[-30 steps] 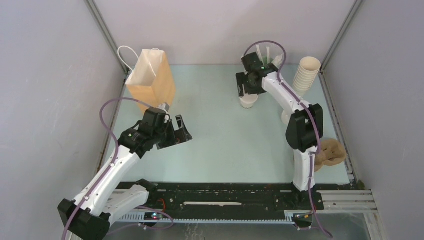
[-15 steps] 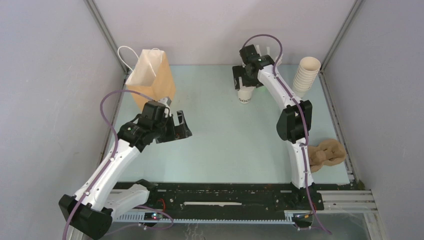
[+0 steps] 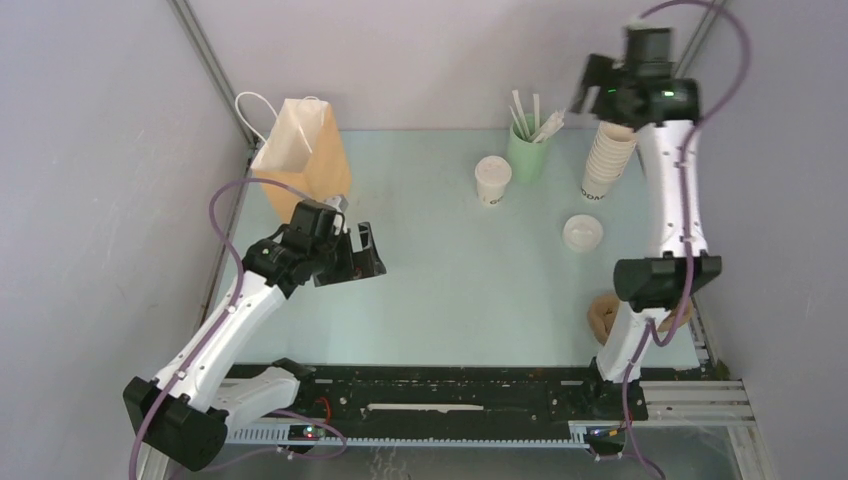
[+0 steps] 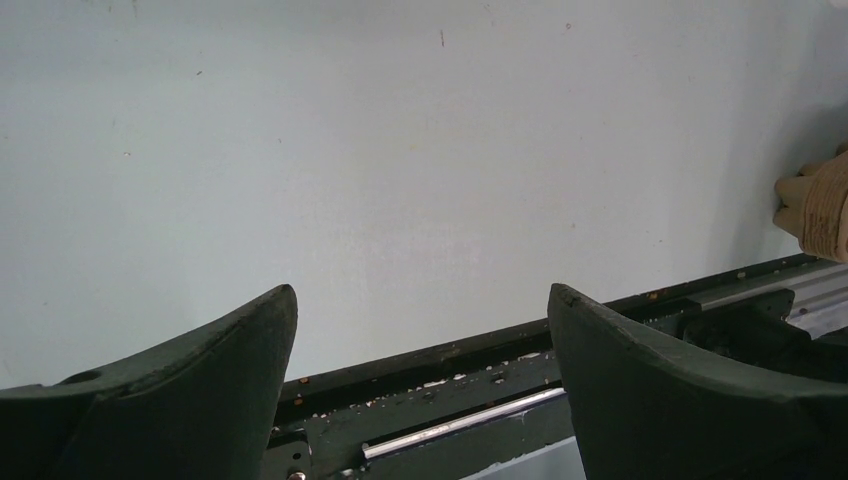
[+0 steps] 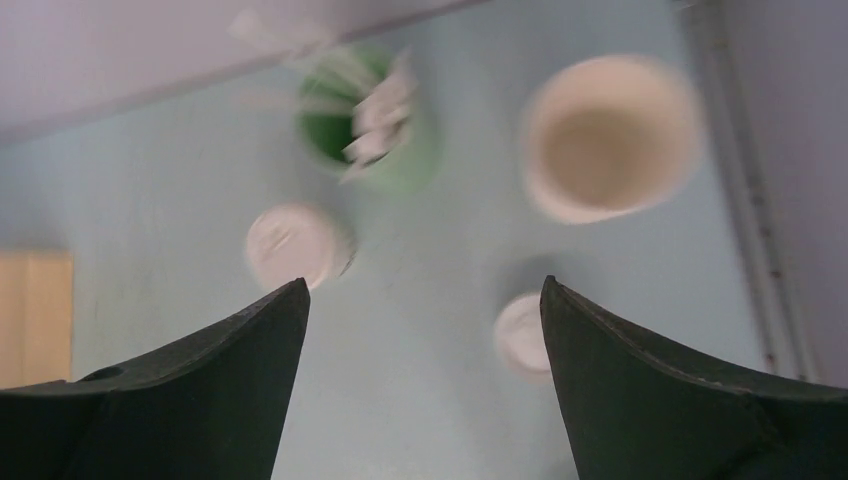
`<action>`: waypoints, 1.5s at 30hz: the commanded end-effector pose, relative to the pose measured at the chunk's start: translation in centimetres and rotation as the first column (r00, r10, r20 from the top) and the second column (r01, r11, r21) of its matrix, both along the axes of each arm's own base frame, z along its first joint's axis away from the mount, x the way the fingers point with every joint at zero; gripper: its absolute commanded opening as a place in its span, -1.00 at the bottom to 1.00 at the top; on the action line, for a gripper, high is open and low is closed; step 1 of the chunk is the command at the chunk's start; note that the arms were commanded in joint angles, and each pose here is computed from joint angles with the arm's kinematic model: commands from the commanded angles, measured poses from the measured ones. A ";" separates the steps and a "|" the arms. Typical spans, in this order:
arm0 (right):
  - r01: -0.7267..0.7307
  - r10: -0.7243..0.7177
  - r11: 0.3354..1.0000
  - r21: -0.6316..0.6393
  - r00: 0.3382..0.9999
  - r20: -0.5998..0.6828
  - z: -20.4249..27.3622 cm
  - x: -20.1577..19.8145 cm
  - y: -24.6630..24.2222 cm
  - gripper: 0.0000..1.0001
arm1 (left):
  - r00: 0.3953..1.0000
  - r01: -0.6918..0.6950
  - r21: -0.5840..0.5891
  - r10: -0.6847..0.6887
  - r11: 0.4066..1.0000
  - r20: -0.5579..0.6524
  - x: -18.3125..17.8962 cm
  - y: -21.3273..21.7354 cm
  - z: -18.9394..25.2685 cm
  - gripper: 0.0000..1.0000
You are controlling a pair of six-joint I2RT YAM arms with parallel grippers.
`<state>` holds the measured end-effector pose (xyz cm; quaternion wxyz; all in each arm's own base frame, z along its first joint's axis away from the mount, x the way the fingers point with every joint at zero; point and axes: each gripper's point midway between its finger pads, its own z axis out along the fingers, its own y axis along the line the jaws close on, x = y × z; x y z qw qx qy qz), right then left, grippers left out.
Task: Pack the takeout coffee
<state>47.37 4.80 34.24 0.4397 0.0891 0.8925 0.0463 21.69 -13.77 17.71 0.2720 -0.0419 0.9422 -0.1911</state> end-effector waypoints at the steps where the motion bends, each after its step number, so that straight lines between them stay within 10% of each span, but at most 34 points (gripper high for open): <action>1: 0.192 -0.192 0.981 0.007 0.981 0.026 1.1 0.4 -7.5 0.84 | 0.996 0.035 -0.028 -0.032 0.999 0.080 1.4 -0.8 2.4 1.00; 8: 0.379 -0.378 0.925 -0.014 0.925 0.036 -0.2 1.5 -15.8 0.39 | 0.996 0.040 -0.014 -0.038 0.999 0.077 1.4 -0.6 2.0 1.00; 26: 0.377 -0.388 0.917 -0.128 0.919 -0.076 -7.1 4.7 -17.0 -0.27 | 0.996 0.046 0.028 -0.048 0.999 0.081 1.5 0.0 2.2 1.00; 45: 0.374 -0.384 0.921 -0.113 0.920 -0.085 -8.2 5.6 -16.4 -0.45 | 0.995 0.052 0.031 -0.054 0.998 0.079 1.7 -0.1 2.2 1.00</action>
